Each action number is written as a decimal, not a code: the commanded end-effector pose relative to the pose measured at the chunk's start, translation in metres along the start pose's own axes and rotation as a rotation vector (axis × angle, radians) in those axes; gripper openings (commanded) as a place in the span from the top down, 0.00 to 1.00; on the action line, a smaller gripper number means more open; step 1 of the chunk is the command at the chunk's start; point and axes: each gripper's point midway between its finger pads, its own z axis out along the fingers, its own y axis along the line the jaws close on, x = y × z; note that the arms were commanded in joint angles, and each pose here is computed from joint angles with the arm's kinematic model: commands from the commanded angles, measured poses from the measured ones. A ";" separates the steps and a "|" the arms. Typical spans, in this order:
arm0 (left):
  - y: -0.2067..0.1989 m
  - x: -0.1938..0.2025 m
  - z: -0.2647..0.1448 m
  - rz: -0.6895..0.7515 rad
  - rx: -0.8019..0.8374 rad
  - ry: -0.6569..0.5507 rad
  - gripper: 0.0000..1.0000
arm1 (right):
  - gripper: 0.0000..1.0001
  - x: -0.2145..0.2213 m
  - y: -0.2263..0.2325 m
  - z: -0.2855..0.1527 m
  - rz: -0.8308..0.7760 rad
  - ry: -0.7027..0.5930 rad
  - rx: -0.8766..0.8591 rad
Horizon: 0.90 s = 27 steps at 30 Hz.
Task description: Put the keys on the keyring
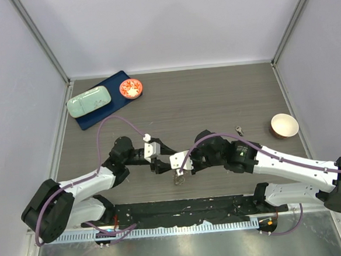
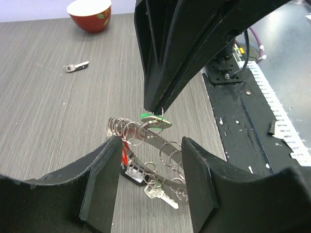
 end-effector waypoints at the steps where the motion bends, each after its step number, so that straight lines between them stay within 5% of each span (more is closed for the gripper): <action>1: -0.002 -0.012 0.004 0.063 0.107 -0.003 0.44 | 0.99 -0.029 -0.016 -0.013 -0.034 -0.086 0.037; 17: -0.007 -0.009 0.011 0.014 0.248 0.038 0.50 | 0.99 -0.036 -0.013 -0.017 -0.058 -0.095 0.032; 27: -0.008 -0.006 0.012 0.002 0.264 0.055 0.68 | 0.99 -0.036 -0.012 -0.015 -0.062 -0.088 0.030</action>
